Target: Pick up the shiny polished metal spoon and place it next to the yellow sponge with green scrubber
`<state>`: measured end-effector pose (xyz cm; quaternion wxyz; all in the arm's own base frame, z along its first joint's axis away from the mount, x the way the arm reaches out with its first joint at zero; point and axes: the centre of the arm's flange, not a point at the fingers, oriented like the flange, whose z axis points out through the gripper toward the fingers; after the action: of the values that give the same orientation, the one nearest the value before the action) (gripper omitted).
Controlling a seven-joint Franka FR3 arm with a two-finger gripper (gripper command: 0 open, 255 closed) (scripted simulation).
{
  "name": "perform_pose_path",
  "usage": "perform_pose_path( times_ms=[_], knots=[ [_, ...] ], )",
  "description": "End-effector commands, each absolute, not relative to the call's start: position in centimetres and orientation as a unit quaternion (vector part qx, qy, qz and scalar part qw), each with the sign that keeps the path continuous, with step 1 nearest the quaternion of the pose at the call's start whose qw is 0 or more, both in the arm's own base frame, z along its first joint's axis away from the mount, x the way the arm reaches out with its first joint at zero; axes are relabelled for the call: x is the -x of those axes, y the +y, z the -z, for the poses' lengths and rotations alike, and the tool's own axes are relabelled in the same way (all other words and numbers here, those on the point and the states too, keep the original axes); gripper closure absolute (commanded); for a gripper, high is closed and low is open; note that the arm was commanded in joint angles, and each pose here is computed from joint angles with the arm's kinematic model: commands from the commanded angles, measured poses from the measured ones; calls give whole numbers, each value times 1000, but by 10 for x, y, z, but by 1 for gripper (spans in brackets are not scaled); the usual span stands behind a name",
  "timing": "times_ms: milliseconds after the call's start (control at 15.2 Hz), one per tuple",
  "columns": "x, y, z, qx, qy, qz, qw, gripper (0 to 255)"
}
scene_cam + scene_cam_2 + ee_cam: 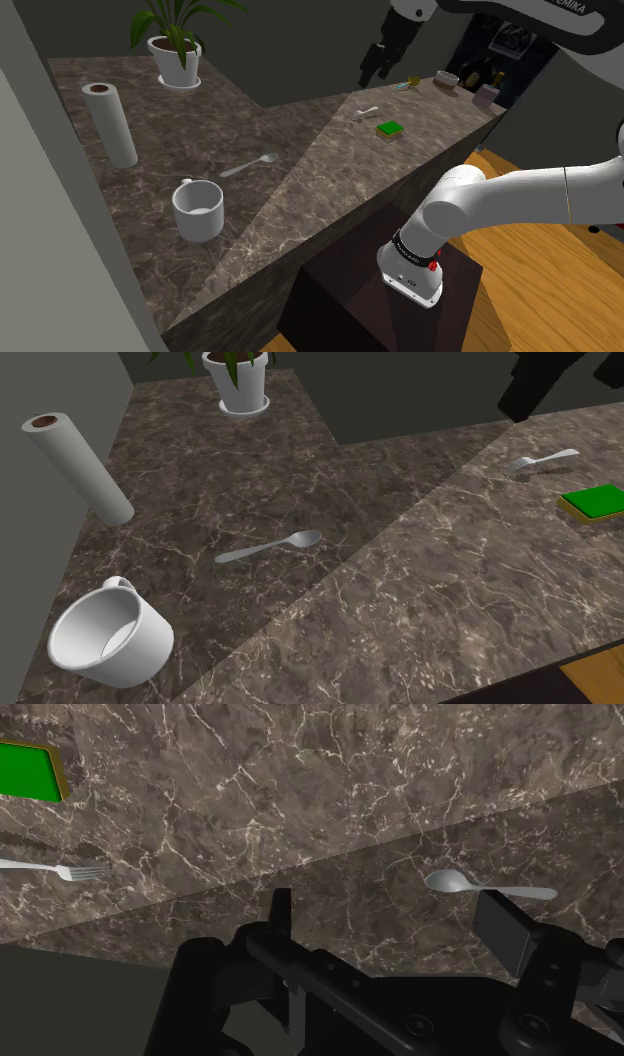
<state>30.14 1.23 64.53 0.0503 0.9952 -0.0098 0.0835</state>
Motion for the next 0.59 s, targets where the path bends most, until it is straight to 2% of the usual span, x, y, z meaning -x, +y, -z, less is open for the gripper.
perform_pose_path(
  times_ms=[0, 528],
  knots=[
    [-301, 12, -645, -995, -10, -83, 50, 0],
    [-340, 42, -556, -994, -15, -102, 25, 0]
  ],
)
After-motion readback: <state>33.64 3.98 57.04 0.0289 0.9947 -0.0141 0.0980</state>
